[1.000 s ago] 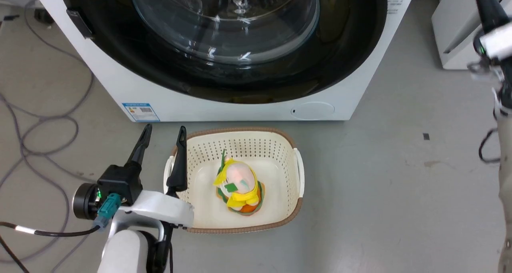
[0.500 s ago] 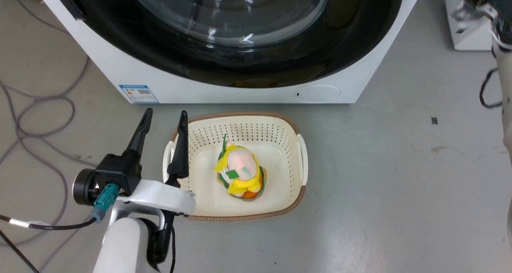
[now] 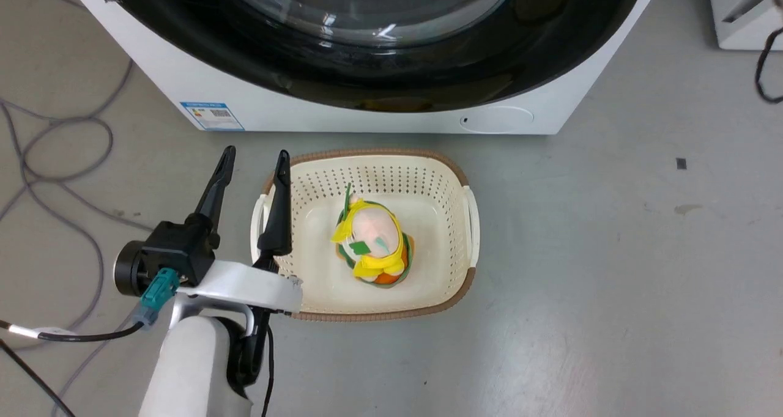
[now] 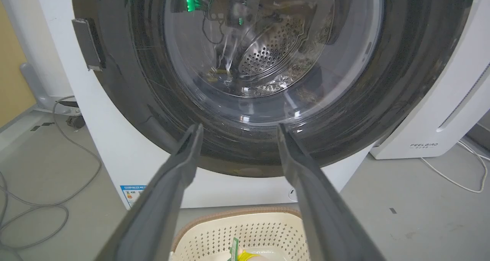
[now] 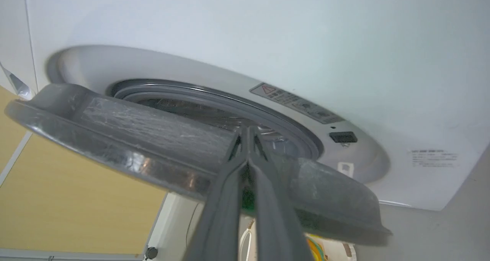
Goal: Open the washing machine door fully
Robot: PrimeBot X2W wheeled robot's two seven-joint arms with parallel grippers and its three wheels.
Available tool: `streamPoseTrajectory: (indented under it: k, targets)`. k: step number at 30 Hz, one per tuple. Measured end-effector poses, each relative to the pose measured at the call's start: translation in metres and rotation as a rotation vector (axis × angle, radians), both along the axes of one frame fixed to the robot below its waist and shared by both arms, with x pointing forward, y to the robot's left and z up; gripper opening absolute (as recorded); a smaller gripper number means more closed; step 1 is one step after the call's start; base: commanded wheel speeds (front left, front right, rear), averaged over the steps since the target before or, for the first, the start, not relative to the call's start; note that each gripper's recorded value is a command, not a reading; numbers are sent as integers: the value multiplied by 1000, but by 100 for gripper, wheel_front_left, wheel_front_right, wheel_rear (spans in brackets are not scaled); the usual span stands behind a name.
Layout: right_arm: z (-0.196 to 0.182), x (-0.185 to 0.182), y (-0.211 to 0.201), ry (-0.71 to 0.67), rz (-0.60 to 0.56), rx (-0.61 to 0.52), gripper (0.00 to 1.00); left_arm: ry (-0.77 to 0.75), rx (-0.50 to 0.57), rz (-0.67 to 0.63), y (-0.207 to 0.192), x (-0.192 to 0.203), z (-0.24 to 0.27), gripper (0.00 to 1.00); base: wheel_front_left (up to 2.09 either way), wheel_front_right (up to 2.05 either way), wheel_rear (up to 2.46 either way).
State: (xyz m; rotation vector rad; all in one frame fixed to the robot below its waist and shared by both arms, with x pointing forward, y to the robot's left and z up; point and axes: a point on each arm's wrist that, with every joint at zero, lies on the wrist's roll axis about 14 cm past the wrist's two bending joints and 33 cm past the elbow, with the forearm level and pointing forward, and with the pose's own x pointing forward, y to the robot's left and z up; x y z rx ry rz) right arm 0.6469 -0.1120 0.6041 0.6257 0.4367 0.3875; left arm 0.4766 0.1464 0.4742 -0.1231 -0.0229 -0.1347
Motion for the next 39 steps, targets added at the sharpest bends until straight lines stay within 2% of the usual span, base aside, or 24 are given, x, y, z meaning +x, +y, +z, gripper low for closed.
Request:
streamPoseTrajectory:
  k: [10,15,21,28,37,39]
  targets:
    - [-10,2,12,151,100,-14,0,1,-21,-12,-4,5,-6,100,0,0,0]
    - [-11,-10,19,235,172,8,0,-13,-30,-17,-5,6,-2,100,0,0,0]
    - [-6,-28,23,271,228,16,0,-34,-35,-20,-6,3,9,100,0,0,0]
    - [-20,-63,28,340,296,35,0,-41,-27,-24,-7,-10,17,100,0,0,0]
    - [-33,-116,49,385,402,122,0,-34,-18,-41,-12,-35,22,100,0,0,0]
    - [-35,-139,61,386,448,157,0,-31,-15,-50,-15,-46,24,100,0,0,0]
